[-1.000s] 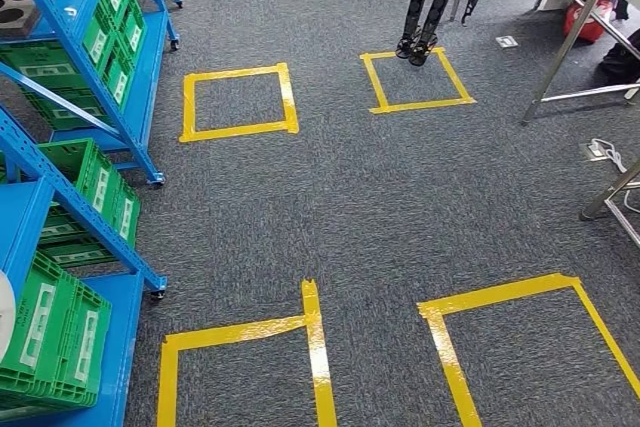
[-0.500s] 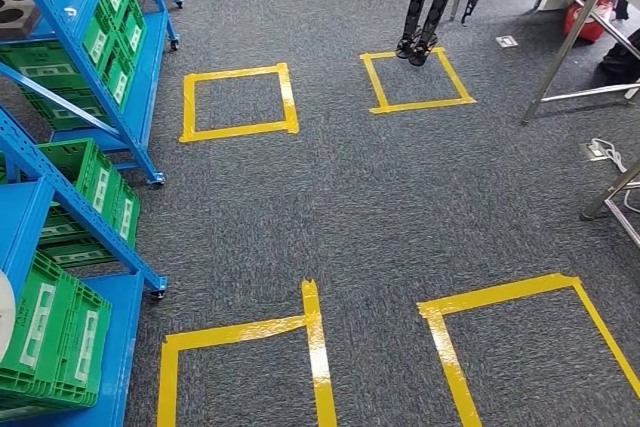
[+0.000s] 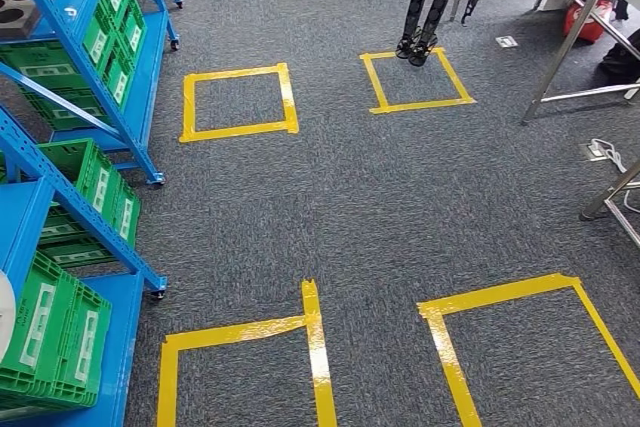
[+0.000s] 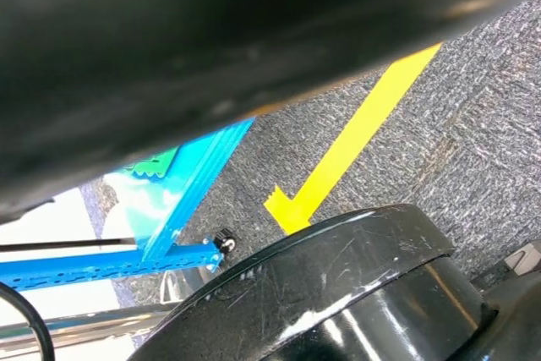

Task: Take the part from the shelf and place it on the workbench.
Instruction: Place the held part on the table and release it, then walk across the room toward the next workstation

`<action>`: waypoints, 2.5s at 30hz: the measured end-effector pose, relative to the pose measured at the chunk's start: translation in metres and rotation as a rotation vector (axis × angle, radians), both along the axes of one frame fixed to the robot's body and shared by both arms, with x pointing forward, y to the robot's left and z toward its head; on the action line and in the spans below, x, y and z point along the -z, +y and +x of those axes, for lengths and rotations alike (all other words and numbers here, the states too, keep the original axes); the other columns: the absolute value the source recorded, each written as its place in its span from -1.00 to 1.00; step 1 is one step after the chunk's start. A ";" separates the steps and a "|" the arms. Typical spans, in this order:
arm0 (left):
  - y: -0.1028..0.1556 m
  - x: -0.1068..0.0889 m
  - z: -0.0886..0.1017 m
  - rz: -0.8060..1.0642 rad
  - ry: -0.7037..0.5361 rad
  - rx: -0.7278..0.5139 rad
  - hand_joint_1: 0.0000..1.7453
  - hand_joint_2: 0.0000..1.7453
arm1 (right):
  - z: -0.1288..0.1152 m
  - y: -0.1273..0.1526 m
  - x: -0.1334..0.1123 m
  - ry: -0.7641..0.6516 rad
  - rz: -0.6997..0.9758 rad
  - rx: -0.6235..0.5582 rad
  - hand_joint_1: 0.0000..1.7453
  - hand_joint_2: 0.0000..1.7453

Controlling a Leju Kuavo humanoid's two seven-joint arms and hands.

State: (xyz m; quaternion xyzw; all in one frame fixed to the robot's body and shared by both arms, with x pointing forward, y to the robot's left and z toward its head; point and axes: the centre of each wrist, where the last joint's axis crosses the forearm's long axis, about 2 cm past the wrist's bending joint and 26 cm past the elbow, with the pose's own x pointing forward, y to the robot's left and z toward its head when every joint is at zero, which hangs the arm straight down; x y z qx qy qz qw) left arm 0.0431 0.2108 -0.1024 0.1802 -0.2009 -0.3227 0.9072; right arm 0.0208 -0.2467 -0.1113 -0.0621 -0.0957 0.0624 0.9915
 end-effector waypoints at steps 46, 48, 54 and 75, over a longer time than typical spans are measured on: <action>0.001 0.000 0.001 0.010 -0.002 -0.020 -1.00 -1.00 | -0.002 -0.002 0.000 0.004 -0.006 -0.002 -1.00 -1.00; 0.001 0.000 0.002 0.009 -0.004 -0.019 -1.00 -1.00 | -0.002 -0.002 0.000 0.004 -0.006 -0.002 -1.00 -1.00; 0.000 0.000 0.001 0.008 -0.003 -0.019 -1.00 -1.00 | -0.003 -0.003 0.000 0.009 -0.007 -0.003 -1.00 -1.00; 0.000 0.000 0.003 0.008 -0.005 -0.018 -1.00 -1.00 | -0.001 -0.004 0.000 0.007 -0.010 -0.011 -1.00 -1.00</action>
